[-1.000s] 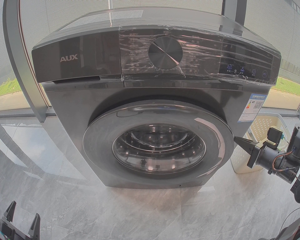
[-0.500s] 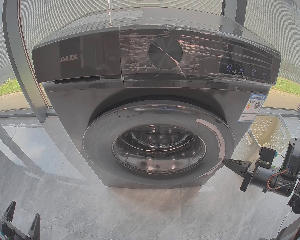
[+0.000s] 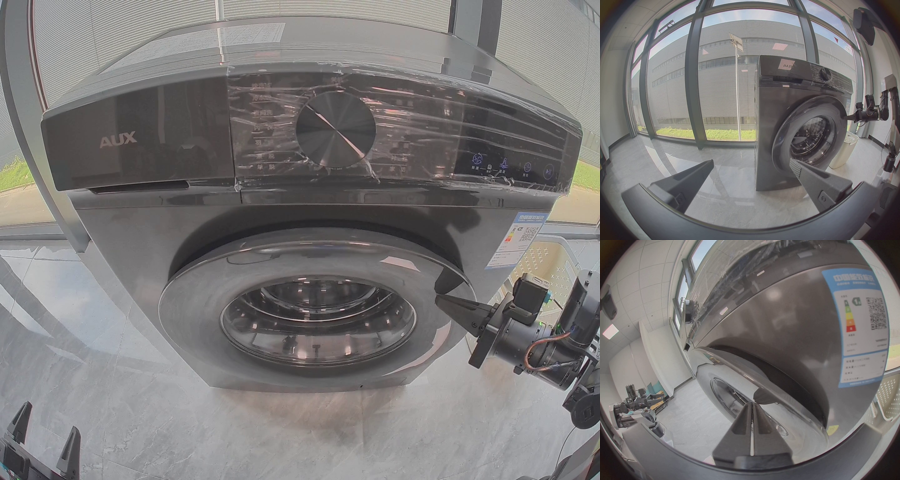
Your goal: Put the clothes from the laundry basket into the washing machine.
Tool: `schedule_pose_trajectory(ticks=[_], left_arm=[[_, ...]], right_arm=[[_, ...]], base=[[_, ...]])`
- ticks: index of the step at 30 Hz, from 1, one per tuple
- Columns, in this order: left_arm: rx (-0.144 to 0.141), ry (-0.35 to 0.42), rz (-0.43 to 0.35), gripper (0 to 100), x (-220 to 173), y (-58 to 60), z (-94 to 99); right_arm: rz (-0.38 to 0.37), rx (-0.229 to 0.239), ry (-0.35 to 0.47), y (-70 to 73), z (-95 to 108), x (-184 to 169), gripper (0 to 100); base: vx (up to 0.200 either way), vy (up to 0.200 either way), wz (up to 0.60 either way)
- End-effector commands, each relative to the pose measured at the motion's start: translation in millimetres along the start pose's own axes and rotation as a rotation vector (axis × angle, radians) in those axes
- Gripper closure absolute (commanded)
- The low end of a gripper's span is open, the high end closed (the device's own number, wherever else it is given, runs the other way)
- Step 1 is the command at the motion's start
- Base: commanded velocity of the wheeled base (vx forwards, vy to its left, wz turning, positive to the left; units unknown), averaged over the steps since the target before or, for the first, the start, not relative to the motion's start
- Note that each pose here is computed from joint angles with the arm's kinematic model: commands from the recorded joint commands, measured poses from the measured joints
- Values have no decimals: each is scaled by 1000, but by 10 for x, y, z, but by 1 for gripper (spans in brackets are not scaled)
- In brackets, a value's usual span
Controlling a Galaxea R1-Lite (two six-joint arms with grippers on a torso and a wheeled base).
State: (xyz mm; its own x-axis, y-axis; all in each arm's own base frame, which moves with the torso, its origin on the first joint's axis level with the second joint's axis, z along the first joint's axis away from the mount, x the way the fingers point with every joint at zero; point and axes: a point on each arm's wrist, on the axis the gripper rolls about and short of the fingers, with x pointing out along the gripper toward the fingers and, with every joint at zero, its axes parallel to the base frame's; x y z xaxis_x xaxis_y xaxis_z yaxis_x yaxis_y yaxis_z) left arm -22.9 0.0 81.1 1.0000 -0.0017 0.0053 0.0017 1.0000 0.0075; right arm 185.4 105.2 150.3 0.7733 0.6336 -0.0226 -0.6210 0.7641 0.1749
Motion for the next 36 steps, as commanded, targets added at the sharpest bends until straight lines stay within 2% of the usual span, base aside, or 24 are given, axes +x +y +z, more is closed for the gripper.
schedule_pose_trajectory(ticks=[1,6,18,20,31,33,36], left_arm=[[-3,-1,0,0,-1,0,-48],[-3,-1,0,0,-1,0,-48],[-4,-1,0,0,-1,0,-48],[-4,-1,0,0,-1,0,-48],[-6,-1,2,0,-1,0,-48],[-6,-1,2,0,-1,0,-48],[-7,-1,2,0,-1,0,-48]], right_arm=[[-30,2,19,-42,-93,107,100],[-52,-9,-29,-47,-78,146,100],[-63,-16,-75,-63,8,179,100],[-105,-12,-101,-74,53,206,100],[-97,-12,-80,-36,4,183,100],[-75,-12,-48,12,-64,123,100],[0,-15,3,137,-167,-59,100]], base=[[0,0,0],[0,0,0],[0,0,0],[0,0,0],[0,0,0],[0,0,0],[0,0,0]])
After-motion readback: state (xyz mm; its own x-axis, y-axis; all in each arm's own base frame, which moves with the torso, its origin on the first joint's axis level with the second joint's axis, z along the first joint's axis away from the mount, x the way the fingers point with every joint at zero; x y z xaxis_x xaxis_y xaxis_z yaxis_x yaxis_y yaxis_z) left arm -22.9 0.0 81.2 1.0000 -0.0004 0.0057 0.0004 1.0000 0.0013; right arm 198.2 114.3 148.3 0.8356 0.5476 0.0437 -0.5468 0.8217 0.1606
